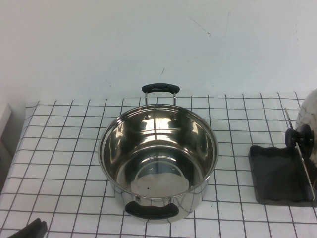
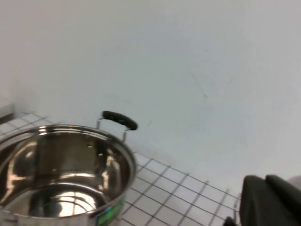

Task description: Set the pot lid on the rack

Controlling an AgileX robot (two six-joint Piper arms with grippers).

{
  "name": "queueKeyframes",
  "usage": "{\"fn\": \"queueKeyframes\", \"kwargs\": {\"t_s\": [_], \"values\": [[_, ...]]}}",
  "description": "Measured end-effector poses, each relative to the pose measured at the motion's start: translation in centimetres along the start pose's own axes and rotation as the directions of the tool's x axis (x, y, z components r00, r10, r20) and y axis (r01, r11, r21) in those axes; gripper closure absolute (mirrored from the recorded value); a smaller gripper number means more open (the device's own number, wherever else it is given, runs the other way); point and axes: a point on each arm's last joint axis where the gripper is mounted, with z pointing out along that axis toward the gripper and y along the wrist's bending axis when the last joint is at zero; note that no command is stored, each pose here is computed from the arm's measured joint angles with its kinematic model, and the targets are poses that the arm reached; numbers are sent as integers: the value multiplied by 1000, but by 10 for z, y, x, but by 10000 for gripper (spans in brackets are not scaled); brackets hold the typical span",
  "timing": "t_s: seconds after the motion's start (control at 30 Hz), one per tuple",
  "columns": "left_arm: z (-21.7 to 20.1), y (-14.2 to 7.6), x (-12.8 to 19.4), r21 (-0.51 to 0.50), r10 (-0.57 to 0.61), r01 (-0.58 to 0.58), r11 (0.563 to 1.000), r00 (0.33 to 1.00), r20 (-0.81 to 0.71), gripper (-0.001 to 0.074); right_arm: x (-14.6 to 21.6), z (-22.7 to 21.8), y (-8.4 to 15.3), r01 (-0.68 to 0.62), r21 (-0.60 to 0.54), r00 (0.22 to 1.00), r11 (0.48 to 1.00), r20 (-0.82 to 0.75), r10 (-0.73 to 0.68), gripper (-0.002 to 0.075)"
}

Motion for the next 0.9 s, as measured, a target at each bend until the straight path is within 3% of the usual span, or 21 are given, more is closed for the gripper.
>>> {"fn": "queueKeyframes", "kwargs": {"t_s": [0.4, 0.57, 0.7, 0.9], "values": [[0, -9, 2, 94, 8, -6, 996, 1000, -21, 737, 58, -3, -17, 13, 298, 999, 954, -32, -3, 727], [0, -9, 2, 97, 8, -6, 995, 1000, -22, 737, 83, -7, -25, 118, 407, 988, 906, -142, -64, 728], [0, -9, 2, 99, 8, -6, 995, 1000, -22, 737, 103, -10, -27, -41, 475, 974, 879, -176, 140, 728], [0, -9, 2, 99, 7, -5, 995, 1000, -22, 737, 137, -14, -21, -94, 506, 956, 857, -195, 220, 728]]}}
